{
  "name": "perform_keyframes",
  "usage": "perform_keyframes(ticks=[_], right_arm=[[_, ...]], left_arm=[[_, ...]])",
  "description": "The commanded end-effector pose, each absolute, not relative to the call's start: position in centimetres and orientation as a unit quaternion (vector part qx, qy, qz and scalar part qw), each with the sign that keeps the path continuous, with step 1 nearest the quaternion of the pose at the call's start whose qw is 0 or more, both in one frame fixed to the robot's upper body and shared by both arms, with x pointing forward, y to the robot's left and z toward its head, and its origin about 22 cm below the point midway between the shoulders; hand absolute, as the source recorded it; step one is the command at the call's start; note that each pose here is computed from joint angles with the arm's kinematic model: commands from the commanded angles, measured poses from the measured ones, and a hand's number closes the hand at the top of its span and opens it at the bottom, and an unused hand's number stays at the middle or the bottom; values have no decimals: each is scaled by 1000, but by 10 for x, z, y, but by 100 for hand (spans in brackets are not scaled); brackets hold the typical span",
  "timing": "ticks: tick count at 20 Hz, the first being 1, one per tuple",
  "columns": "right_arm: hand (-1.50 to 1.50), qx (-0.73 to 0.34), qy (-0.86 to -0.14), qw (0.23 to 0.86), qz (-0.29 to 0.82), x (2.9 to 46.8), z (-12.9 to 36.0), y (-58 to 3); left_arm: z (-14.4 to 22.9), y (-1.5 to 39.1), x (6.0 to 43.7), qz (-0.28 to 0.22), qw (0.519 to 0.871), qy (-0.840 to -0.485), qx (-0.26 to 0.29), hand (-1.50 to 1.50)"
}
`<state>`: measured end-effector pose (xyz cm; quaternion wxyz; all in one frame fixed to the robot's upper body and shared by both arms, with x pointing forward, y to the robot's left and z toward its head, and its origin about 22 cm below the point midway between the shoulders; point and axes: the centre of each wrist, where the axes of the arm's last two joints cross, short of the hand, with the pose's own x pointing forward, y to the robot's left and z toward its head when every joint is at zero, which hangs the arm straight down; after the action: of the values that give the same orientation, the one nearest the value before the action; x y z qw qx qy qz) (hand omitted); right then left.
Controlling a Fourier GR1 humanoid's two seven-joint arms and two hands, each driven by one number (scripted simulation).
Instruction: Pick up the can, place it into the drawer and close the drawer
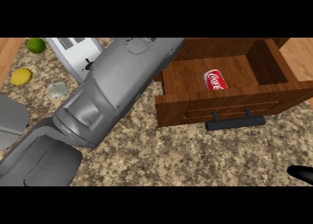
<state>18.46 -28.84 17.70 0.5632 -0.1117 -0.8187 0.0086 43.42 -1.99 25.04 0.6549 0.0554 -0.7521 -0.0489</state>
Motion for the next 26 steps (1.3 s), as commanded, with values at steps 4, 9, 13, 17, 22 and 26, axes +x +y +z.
perform_keyframes(ticks=[4,9,13,17,22,26], right_arm=[[-150,-144,-826,538,84,197,186,-285],[-150,-190,-835,495,147,210,193,-286],[-150,-225,-824,480,200,228,190,-271],[-150,-285,-806,460,241,247,183,-261],[-150,-315,-778,451,303,277,164,-231],[-150,-329,-755,447,348,291,128,-227]], left_arm=[[260,-24,433,-23,650,-758,59,-150],[248,-17,437,-16,654,-756,25,-150],[263,-24,432,7,656,-754,12,-150],[260,-20,436,9,662,-750,9,-150],[264,-24,434,1,647,-762,22,-150],[264,-23,436,-3,647,-762,35,-150]])
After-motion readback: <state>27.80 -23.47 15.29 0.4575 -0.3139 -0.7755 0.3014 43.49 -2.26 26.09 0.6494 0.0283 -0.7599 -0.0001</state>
